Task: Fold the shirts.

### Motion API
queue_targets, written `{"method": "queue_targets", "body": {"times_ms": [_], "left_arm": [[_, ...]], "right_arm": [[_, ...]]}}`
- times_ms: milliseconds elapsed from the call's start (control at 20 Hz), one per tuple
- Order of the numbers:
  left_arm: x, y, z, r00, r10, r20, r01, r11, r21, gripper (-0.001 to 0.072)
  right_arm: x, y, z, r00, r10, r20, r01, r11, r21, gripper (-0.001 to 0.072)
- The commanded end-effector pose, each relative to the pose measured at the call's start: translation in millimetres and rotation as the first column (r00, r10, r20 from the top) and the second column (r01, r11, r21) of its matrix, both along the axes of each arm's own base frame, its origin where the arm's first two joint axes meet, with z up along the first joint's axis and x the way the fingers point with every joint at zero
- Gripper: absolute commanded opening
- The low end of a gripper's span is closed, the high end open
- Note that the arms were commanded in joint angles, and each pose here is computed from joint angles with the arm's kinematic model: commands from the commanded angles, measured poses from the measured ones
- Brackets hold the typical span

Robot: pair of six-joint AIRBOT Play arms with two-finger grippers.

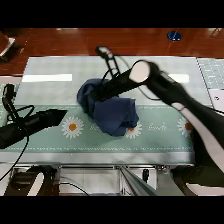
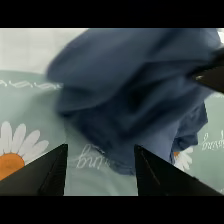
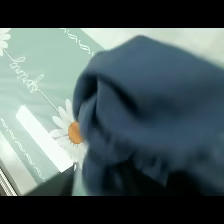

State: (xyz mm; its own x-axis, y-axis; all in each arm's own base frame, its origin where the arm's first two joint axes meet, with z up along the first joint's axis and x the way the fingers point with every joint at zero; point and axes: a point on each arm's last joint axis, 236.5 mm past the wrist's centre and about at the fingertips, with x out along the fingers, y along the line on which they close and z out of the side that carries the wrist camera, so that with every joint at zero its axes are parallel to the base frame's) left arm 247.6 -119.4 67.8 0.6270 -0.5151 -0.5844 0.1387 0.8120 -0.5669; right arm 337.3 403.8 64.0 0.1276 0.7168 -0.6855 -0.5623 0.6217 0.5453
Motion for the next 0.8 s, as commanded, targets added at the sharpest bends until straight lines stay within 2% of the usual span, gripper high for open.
{"method": "queue_targets", "body": {"times_ms": [0, 100, 200, 300, 400, 500, 550, 650, 750], "left_arm": [[-10.8, -5.7, -9.5, 0.998, -0.041, -0.057, 0.041, 0.999, 0.0, 0.0507], [-17.2, -9.9, -11.9, 0.995, -0.064, -0.083, 0.063, 0.998, -0.011, 0.0507], [-26.3, -17.4, -15.7, 0.988, -0.095, -0.119, 0.091, 0.995, -0.038, 0.0507], [-35.1, -24.3, -30.1, 0.98, -0.113, -0.163, 0.104, 0.993, -0.062, 0.0507], [-37.2, -30.7, -56.3, 0.97, -0.084, -0.23, 0.061, 0.993, -0.105, 0.0507], [-26.9, -41.7, -79.5, 0.966, -0.038, -0.256, -0.006, 0.986, -0.169, 0.0507], [-20.2, -46.8, -88.8, 0.966, -0.022, -0.257, -0.025, 0.983, -0.18, 0.0507], [-7.5, -58.0, -107.2, 0.965, -0.014, -0.262, -0.028, 0.987, -0.157, 0.0507], [3.5, -67.5, -129.0, 0.955, 0.001, -0.296, -0.037, 0.993, -0.115, 0.0507]], "right_arm": [[9.4, -1.3, -13.0, 0.993, -0.039, -0.115, 0.045, 0.998, 0.05, 0.0408], [36.5, -67.6, 15.9, 0.989, -0.098, -0.114, 0.102, 0.994, 0.026, 0.0407], [64.2, -163.6, 42.3, 0.974, -0.225, -0.034, 0.223, 0.973, -0.061, 0.0407], [72.9, -276.0, 54.7, 0.908, -0.415, 0.051, 0.417, 0.89, -0.184, 0.0407], [54.3, -363.1, 46.0, 0.802, -0.592, 0.074, 0.592, 0.774, -0.224, 0.0406], [24.6, -402.5, 14.2, 0.693, -0.721, 0.015, 0.708, 0.676, -0.203, 0.0406], [8.3, -406.6, -6.0, 0.659, -0.752, -0.034, 0.733, 0.651, -0.197, 0.0406], [-22.0, -399.5, -44.7, 0.634, -0.765, -0.115, 0.738, 0.643, -0.204, 0.0406], [-45.1, -383.5, -75.1, 0.635, -0.748, -0.193, 0.714, 0.663, -0.223, 0.0406]]}}
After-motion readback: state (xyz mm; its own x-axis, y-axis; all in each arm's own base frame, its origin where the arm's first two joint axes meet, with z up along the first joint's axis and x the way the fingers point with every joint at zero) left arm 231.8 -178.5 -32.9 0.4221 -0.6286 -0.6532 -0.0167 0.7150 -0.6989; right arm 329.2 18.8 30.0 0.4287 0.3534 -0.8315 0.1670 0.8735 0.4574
